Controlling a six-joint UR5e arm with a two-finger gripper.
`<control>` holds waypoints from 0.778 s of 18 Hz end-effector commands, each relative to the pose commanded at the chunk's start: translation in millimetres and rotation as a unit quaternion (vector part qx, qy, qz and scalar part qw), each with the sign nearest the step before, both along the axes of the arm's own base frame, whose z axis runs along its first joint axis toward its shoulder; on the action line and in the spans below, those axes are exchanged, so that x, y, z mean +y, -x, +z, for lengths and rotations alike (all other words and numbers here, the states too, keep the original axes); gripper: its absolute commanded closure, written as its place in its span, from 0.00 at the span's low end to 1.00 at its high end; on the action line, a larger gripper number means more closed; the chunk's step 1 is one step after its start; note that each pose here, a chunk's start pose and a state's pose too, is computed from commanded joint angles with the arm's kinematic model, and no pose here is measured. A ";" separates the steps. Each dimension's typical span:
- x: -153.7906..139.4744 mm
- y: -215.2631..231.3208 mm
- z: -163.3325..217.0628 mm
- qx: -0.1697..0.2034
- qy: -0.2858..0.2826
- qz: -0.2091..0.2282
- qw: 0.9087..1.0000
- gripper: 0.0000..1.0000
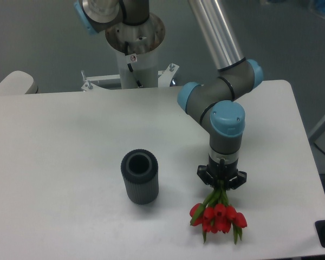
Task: Pick up the flowers from the table
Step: 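Lift the gripped tulip bundle up off the table, blooms hanging below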
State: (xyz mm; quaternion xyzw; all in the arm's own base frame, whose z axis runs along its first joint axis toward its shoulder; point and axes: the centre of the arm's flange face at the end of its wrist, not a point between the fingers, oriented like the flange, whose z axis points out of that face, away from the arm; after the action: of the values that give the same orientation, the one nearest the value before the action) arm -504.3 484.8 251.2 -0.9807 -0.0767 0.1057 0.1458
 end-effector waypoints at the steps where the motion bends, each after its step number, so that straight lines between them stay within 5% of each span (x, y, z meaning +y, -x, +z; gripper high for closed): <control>1: 5.8 1.3 8.1 -0.001 -0.017 -0.006 1.000 0.69; 7: 36.3 3.2 77.3 -0.017 -0.145 -0.034 0.989 0.69; 14: 46.9 -5.7 142.5 -0.025 -0.247 -0.090 0.965 0.69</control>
State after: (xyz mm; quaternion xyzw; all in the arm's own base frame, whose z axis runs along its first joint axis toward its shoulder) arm -498.7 531.7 393.8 -0.9195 -0.0151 0.0456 0.3901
